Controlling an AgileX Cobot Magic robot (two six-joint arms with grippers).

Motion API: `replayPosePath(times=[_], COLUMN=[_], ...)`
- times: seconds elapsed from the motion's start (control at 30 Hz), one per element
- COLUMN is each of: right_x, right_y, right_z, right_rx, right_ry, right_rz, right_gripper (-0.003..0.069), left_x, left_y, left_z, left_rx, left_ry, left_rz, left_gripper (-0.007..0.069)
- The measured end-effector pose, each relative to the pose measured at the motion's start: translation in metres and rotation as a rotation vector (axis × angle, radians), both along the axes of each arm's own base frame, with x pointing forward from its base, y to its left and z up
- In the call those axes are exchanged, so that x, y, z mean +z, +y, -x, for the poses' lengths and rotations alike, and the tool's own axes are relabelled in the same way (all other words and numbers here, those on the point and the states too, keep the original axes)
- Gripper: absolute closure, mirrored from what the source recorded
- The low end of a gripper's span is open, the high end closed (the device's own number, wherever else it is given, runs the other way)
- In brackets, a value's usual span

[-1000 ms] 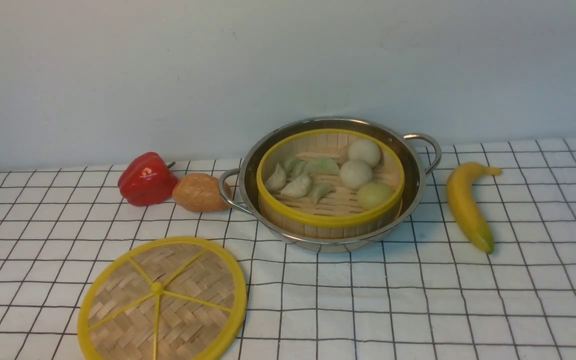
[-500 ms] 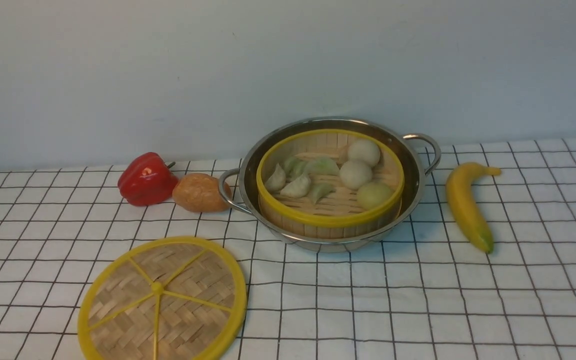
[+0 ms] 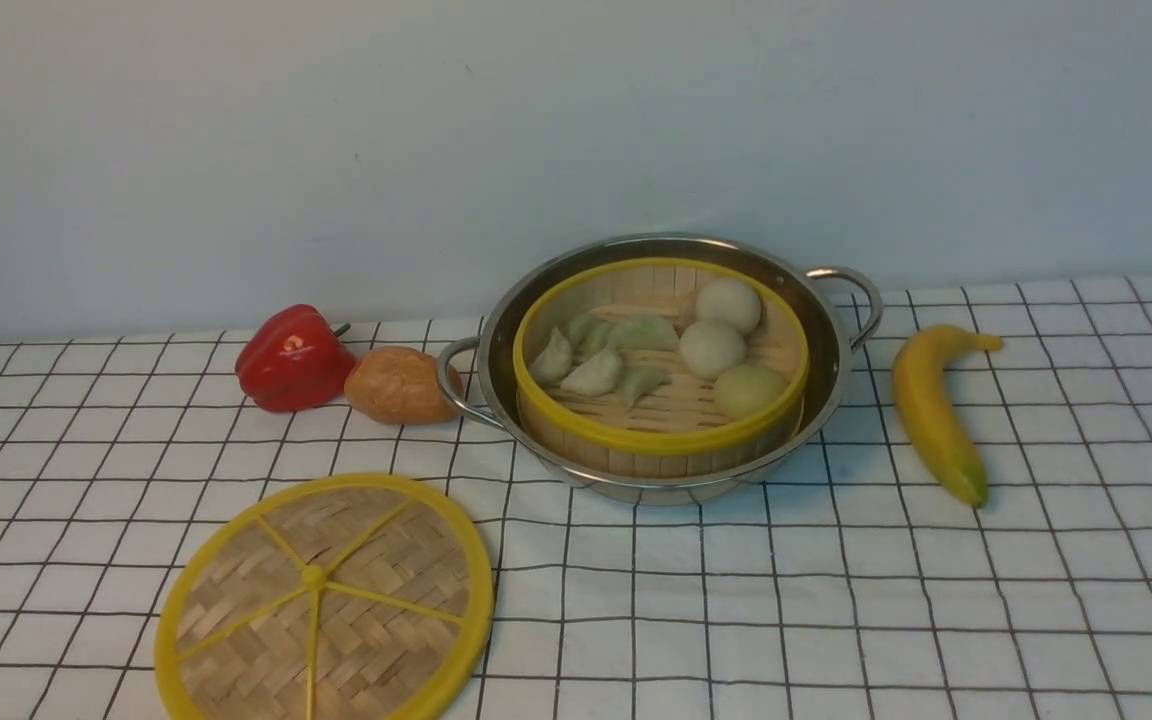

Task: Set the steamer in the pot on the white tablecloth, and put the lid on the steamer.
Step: 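Grasp the bamboo steamer lid lying on the table by its centre knob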

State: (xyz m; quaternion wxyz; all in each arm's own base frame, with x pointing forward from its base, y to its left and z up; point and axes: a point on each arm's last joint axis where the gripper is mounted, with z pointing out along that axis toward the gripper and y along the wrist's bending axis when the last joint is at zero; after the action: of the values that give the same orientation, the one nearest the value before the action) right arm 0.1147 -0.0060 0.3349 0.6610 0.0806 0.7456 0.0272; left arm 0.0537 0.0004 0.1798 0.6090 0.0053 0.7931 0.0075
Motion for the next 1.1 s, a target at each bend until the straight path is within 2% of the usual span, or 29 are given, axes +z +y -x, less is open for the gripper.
replayPosePath(times=[0.2,0.3,0.47,0.67,0.8,1.1], right_x=[-0.092,-0.121,-0.130,-0.145,-0.146,-0.148], right_y=[-0.001,0.000,0.000,-0.005,-0.005,0.000], right_z=[0.039,0.049,0.056,0.058,0.059,0.058], right_rx=[-0.024,-0.021,-0.027,-0.082,-0.085,0.001], right_ry=[-0.082,-0.087,-0.118,0.035,0.044,0.065], right_rz=[0.029,0.070,0.082,0.033,0.038,0.140], right_gripper=[0.0607,0.0599,0.0583,0.0567,0.0554,0.0524], left_x=[0.000,0.000,0.000,0.000,0.000,0.000], left_y=[0.000,0.000,0.000,0.000,0.000,0.000], left_z=[0.000,0.000,0.000,0.000,0.000,0.000], left_rx=[0.000,0.000,0.000,0.000,0.000,0.000], left_ry=[0.000,0.000,0.000,0.000,0.000,0.000], left_rz=[0.000,0.000,0.000,0.000,0.000,0.000], left_gripper=[0.0110,0.0110,0.0110,0.0110,0.0110,0.0110])
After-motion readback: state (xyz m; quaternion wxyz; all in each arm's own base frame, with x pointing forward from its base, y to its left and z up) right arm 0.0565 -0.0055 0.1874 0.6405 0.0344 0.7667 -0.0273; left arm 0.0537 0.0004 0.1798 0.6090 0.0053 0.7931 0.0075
